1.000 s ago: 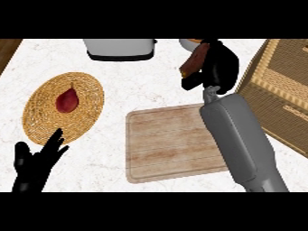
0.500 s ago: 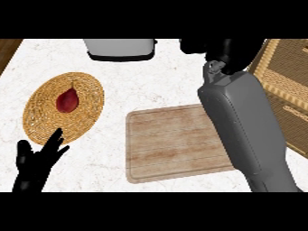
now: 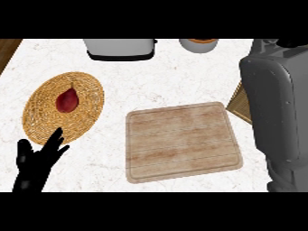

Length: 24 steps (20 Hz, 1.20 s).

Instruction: Pick the sweet potato from the cutting board and place it in the basket

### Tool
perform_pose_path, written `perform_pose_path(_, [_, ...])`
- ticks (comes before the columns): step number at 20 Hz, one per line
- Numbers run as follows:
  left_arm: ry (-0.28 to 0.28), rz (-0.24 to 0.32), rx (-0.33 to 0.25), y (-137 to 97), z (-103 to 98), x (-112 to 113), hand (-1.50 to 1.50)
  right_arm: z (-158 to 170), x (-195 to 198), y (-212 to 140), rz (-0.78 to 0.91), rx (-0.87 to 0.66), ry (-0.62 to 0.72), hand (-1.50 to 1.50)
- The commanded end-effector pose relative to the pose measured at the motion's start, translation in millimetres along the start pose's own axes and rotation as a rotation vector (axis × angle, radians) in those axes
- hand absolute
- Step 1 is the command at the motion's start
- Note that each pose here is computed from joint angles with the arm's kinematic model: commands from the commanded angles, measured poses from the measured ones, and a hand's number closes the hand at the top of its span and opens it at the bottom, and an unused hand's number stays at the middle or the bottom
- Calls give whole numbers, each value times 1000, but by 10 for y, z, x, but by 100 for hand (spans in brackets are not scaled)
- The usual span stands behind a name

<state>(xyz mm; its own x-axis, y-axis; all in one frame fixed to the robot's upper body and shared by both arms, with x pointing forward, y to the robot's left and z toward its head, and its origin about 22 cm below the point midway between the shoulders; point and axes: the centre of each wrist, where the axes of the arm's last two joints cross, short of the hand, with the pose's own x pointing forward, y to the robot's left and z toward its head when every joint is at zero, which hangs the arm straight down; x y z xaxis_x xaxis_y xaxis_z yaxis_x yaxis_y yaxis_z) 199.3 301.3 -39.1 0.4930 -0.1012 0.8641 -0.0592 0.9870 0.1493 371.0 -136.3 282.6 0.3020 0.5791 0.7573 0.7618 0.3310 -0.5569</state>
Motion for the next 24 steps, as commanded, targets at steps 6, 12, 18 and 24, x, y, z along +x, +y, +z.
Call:
perform_pose_path(6, [68, -1, 1, 14, -2, -115, 0, -564, -488, -203, 104, -8, 155, 150])
perform_pose_path(12, [50, -4, -21, -271, -102, -59, 0, -901, -723, -148, 103, 9, 157, 150])
perform_pose_path(18, [31, -6, -21, 16, -76, -42, 0, -1070, -1146, -42, -18, 6, 234, 150])
perform_pose_path(24, [28, -6, -22, 23, 18, -123, 0, -1092, -1586, 129, -118, 0, 255, 150])
